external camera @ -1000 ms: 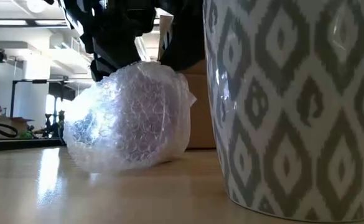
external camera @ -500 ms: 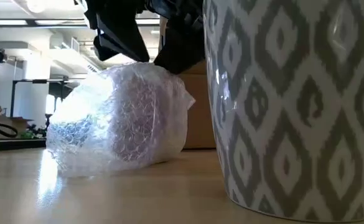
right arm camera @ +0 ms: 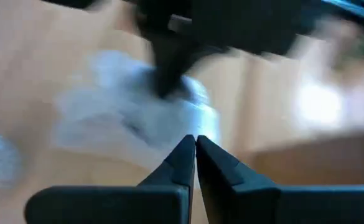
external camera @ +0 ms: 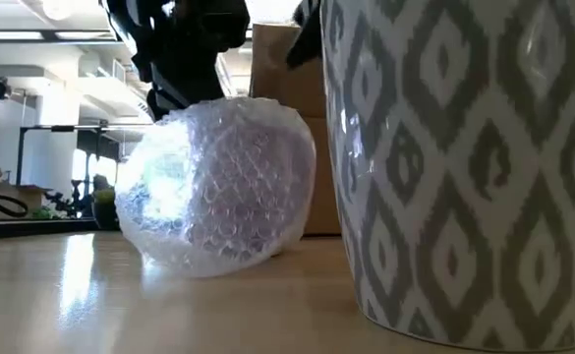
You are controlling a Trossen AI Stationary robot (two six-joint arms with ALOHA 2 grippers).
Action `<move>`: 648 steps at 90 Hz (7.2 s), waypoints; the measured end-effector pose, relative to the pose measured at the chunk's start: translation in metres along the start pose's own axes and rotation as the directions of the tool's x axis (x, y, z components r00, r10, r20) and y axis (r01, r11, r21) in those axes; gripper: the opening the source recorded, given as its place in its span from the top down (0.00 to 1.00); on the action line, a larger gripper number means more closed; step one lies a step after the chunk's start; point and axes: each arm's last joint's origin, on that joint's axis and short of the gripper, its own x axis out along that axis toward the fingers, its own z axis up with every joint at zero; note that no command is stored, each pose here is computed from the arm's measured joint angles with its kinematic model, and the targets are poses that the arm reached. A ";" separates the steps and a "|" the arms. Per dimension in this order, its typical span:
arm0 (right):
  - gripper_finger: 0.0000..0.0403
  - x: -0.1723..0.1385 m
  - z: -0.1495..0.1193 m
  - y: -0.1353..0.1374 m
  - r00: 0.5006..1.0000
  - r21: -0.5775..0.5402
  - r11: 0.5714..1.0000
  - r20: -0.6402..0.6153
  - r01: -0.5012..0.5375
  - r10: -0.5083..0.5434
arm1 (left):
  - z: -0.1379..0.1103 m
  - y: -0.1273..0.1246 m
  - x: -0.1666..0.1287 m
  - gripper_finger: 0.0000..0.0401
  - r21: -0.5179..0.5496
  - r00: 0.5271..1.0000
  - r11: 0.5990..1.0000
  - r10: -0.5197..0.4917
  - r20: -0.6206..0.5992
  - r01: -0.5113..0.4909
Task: Wrap mug
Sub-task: Wrap the purple mug with the left bubble wrap
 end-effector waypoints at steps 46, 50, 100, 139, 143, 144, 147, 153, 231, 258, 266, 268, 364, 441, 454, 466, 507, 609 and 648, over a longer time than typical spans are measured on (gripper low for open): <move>0.99 0.063 -0.036 0.004 0.985 0.150 0.979 0.127 -0.137 0.118 | 0.000 -0.001 0.000 1.00 0.017 1.000 1.000 -0.013 0.003 0.013; 0.99 0.062 -0.034 0.003 0.982 0.149 0.980 0.152 -0.135 0.112 | 0.000 -0.001 0.000 1.00 0.017 1.000 1.000 -0.013 0.003 0.013; 0.99 0.082 -0.028 0.022 0.956 0.134 0.963 0.216 -0.232 0.200 | 0.001 -0.001 0.000 1.00 0.015 1.000 1.000 -0.021 0.014 0.021; 0.99 0.082 -0.027 0.031 0.952 0.115 0.963 0.219 -0.244 0.215 | 0.024 -0.007 -0.025 1.00 0.070 0.989 0.996 0.051 0.142 -0.062; 0.99 0.082 -0.027 0.031 0.951 0.114 0.962 0.219 -0.247 0.218 | 0.025 -0.006 -0.023 1.00 0.066 0.988 0.996 0.053 0.145 -0.063; 0.99 0.082 -0.027 0.031 0.951 0.114 0.962 0.219 -0.247 0.219 | 0.024 -0.006 -0.023 1.00 0.066 0.988 0.996 0.054 0.144 -0.064; 0.99 0.082 -0.027 0.031 0.951 0.113 0.962 0.219 -0.249 0.220 | 0.023 -0.005 -0.021 1.00 0.066 0.989 0.995 0.061 0.135 -0.070; 0.99 0.082 -0.027 0.032 0.950 0.111 0.961 0.219 -0.251 0.223 | 0.018 -0.003 -0.013 1.00 0.071 0.991 0.994 0.078 0.108 -0.085; 0.99 0.057 -0.062 0.005 0.997 0.142 0.989 -0.063 -0.032 0.041 | 0.001 0.000 0.017 1.00 0.053 0.998 0.997 0.057 0.007 -0.058; 0.99 0.055 -0.035 0.018 0.989 0.099 0.990 0.116 -0.100 0.089 | 0.001 -0.001 0.017 1.00 0.059 0.999 0.997 0.049 0.015 -0.050; 0.99 0.050 -0.027 0.016 0.985 0.084 0.991 0.147 -0.100 0.087 | 0.001 -0.001 0.017 1.00 0.060 0.999 0.997 0.048 0.015 -0.049; 0.99 0.050 -0.026 0.016 0.984 0.084 0.991 0.156 -0.105 0.091 | 0.001 -0.001 0.017 1.00 0.061 0.999 0.997 0.047 0.015 -0.048; 0.99 0.076 -0.025 0.035 0.967 0.071 0.979 0.187 -0.189 0.173 | 0.021 -0.017 -0.043 1.00 0.086 0.983 0.982 -0.175 0.049 0.170; 0.99 0.061 -0.007 0.034 0.968 0.066 0.978 0.167 -0.200 0.187 | 0.007 -0.004 0.039 1.00 0.020 0.995 1.000 -0.014 -0.097 0.016; 0.99 0.069 -0.008 0.036 0.969 0.071 0.977 0.164 -0.199 0.186 | 0.006 -0.004 0.038 1.00 0.018 0.995 1.000 -0.015 -0.098 0.017; 0.99 0.070 -0.009 0.036 0.970 0.073 0.977 0.157 -0.199 0.185 | 0.008 -0.005 0.031 1.00 0.015 0.994 0.999 -0.040 -0.102 0.042; 0.99 0.074 -0.014 0.035 0.974 0.080 0.976 0.122 -0.200 0.190 | 0.015 -0.008 -0.034 1.00 0.024 0.992 0.993 -0.116 -0.049 0.117; 0.99 0.075 -0.015 0.033 0.977 0.084 0.979 0.120 -0.185 0.174 | -0.005 -0.022 -0.014 1.00 0.147 0.998 0.988 -0.042 0.042 0.036; 0.99 0.075 -0.014 0.034 0.974 0.082 0.977 0.128 -0.196 0.185 | 0.002 -0.023 -0.016 1.00 0.143 0.992 0.989 -0.062 0.114 0.046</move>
